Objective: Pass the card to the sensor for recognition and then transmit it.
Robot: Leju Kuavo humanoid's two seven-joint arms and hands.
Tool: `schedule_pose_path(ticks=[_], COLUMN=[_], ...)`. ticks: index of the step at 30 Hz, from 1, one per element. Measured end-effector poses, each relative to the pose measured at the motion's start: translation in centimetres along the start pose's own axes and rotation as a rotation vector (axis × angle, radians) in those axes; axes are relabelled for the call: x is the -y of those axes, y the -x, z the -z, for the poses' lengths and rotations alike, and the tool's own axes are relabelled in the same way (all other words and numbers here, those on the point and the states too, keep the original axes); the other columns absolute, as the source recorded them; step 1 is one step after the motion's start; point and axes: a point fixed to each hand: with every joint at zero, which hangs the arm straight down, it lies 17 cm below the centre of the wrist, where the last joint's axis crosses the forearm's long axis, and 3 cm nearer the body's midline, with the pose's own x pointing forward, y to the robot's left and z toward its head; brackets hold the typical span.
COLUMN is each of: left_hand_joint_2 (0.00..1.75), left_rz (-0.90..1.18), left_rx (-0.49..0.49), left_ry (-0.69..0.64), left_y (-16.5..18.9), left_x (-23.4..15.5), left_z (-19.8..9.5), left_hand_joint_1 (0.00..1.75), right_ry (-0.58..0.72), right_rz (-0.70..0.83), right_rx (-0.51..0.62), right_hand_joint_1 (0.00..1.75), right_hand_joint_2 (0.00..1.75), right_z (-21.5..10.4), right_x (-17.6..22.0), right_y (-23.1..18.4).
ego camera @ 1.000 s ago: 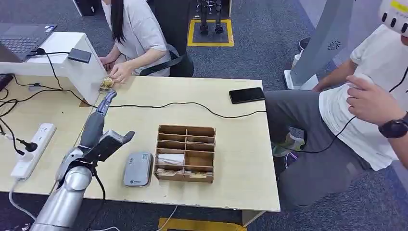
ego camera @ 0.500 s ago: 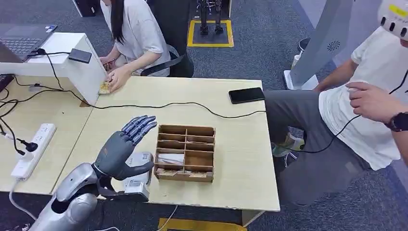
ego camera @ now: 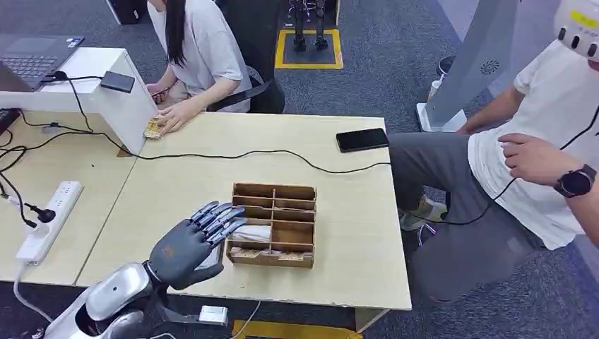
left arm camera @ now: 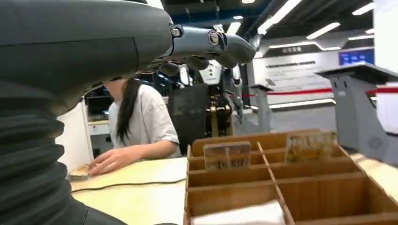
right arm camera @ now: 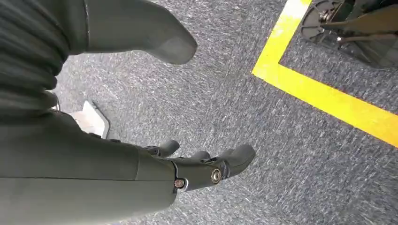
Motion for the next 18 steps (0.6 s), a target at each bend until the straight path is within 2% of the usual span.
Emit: schedule_pose_path(ticks=[18], left_hand_joint_2=[1.75], left_rz=[-0.070], left_rx=[0.025], left_ry=[0.088], left_y=[-1.1], left_x=[3.0], left_z=[-1.3], left_hand_joint_1=[0.00], right_ry=[0.003], right_rz=[-0.003], right_rx=[0.012], right_hand_joint_1=[0.00], right_hand_joint_2=[1.75], right_z=[0.0], right_x=[0.2], right_y=[-0.3])
